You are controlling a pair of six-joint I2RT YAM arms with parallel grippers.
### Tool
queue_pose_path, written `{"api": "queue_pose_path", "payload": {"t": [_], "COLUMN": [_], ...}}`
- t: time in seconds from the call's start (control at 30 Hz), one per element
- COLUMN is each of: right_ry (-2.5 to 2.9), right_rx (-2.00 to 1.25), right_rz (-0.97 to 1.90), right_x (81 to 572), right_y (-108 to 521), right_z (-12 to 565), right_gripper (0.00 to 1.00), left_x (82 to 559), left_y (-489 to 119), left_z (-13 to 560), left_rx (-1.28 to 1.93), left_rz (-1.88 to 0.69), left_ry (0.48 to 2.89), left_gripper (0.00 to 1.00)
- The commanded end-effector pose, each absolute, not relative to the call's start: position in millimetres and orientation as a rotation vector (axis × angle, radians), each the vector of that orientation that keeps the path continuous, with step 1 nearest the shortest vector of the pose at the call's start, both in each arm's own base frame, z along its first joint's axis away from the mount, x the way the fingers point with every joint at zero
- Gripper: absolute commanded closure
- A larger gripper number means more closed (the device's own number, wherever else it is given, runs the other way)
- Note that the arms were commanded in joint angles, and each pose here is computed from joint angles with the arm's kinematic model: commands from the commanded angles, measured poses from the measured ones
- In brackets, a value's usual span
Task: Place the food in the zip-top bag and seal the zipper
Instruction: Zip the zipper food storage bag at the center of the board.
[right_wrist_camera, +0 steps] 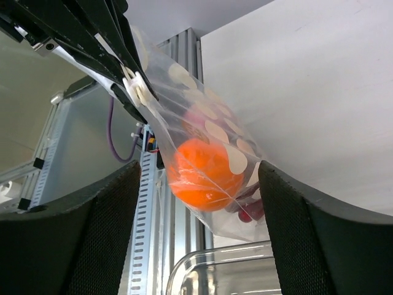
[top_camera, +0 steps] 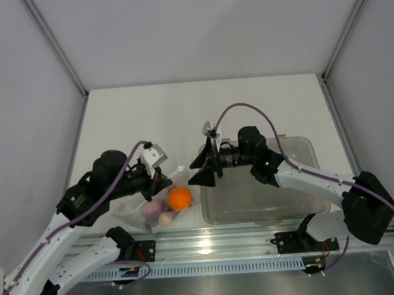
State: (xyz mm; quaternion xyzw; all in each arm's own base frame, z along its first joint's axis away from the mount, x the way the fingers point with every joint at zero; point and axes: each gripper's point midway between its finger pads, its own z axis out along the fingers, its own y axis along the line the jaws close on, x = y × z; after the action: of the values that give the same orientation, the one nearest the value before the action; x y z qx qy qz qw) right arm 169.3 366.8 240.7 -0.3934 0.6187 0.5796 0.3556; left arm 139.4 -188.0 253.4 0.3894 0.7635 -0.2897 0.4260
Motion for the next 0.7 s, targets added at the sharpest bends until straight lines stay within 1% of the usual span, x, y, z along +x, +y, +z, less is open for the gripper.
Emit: {"api": "queue_pose_path", "payload": {"t": [0.0,0.27,0.43,0.6,0.63,0.67], "right_ry": [1.482,1.439,1.417,1.387,1.380,1.359], "right_rx": [-1.051,-1.082,-1.100,-1.097,-1.105,-1.108], "right_rz": [1.466,1.540,1.614,1.677,1.696,1.706], "right_x": [175.9,179.9,167.9,157.4,154.1,152.0], "right_y": [370.6,386.4,391.2,395.1,395.6,396.7], "right_z": [270.8,278.2,272.9,275.8,276.1,279.7], "right_gripper": [0.21,0.22,0.28,0.41,0.45,0.53], "left_x": [137.9,133.6,134.6,134.5,134.1,134.6], "left_y": [-196.2,-197.9,-199.0,-201.9,-202.4,-202.3], "left_z": [278.8,283.0,285.1,284.2,283.9,282.3], "left_rx": [0.969,0.981,0.969,0.969,0.970,0.970], "left_rz": [-0.780,-0.806,-0.812,-0.830,-0.834,-0.832], "left_ry": [1.820,1.805,1.803,1.805,1.807,1.812], "left_gripper": [0.99,0.99,0.99,0.99,0.99,1.00]}}
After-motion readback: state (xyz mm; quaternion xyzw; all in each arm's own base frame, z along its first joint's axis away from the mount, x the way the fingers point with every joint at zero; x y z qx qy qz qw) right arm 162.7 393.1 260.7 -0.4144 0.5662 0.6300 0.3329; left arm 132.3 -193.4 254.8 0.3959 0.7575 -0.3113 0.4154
